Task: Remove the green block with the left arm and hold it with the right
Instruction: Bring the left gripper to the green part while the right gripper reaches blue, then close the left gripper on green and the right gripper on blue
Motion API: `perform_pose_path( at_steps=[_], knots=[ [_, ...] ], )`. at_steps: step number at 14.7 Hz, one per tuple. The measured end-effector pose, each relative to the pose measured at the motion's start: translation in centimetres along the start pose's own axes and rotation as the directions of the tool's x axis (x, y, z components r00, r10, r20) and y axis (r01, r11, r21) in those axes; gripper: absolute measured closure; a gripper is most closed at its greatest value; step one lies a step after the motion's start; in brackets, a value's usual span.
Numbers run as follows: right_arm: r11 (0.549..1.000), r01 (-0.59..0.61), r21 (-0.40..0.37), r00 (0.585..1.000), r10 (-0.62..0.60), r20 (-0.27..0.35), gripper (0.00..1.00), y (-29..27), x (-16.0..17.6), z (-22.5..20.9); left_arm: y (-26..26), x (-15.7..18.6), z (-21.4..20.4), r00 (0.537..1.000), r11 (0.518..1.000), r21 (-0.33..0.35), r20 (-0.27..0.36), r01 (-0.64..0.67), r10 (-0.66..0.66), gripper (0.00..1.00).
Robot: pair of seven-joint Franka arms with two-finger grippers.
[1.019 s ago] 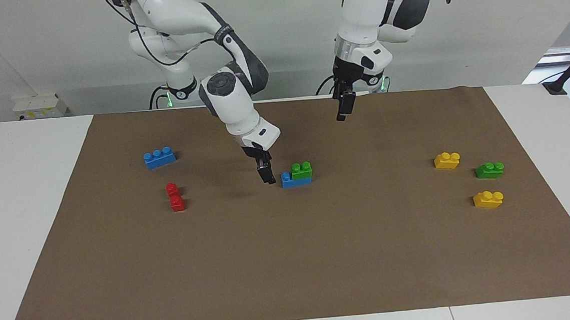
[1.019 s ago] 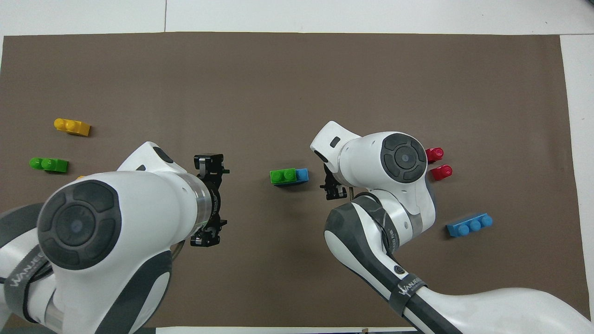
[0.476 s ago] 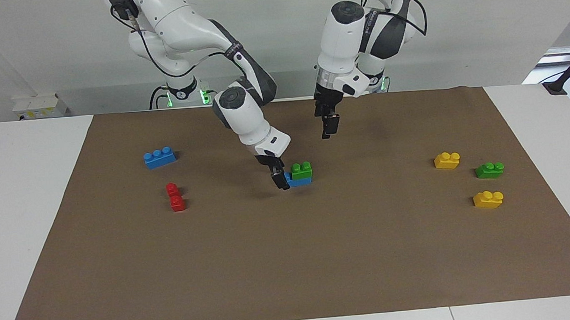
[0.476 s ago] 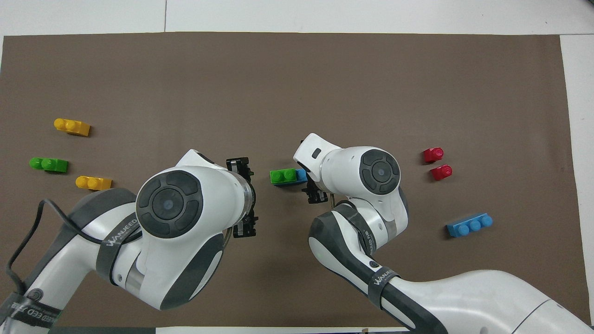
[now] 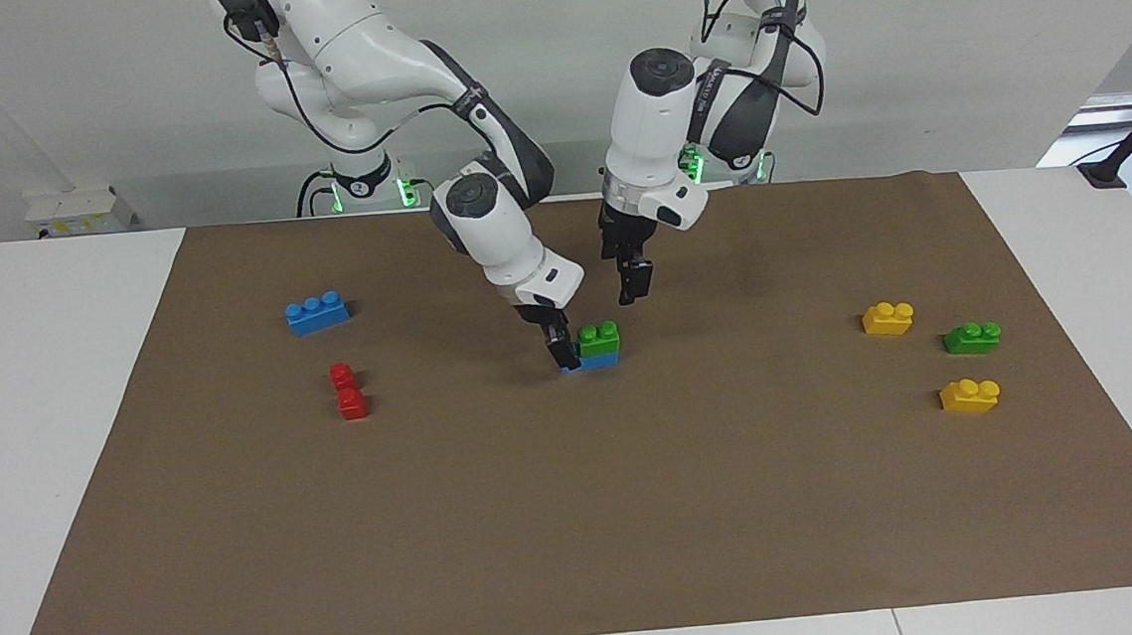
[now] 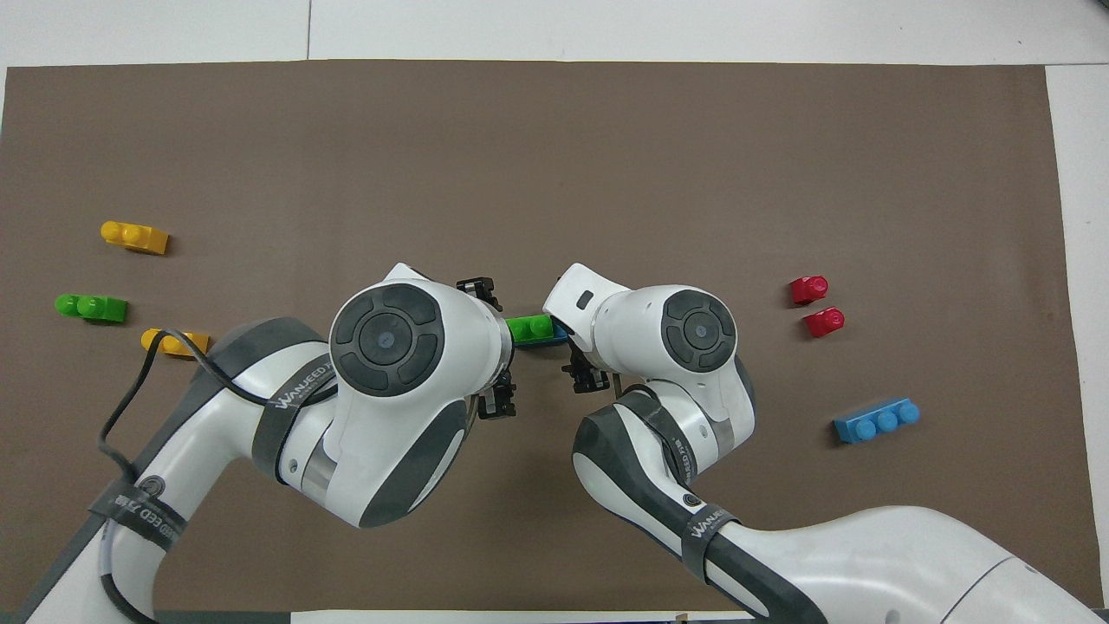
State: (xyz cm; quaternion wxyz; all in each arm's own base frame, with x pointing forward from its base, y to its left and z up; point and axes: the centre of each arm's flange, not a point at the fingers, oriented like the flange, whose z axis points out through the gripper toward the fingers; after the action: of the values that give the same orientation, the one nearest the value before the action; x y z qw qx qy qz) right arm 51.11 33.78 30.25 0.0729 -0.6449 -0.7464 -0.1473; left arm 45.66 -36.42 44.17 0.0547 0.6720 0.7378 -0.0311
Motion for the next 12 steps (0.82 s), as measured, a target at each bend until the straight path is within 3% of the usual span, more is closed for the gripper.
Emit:
perform_pose_path(
  at_steps=[12],
  knots=[
    [1.000, -0.012, 0.019, 1.000, 0.012, -0.004, 0.00, -0.6, -0.7, 2.0, 1.2, -0.7, 4.2, 0.999, 0.998, 0.015, -0.007, 0.054, -0.054, 0.00]
  ],
)
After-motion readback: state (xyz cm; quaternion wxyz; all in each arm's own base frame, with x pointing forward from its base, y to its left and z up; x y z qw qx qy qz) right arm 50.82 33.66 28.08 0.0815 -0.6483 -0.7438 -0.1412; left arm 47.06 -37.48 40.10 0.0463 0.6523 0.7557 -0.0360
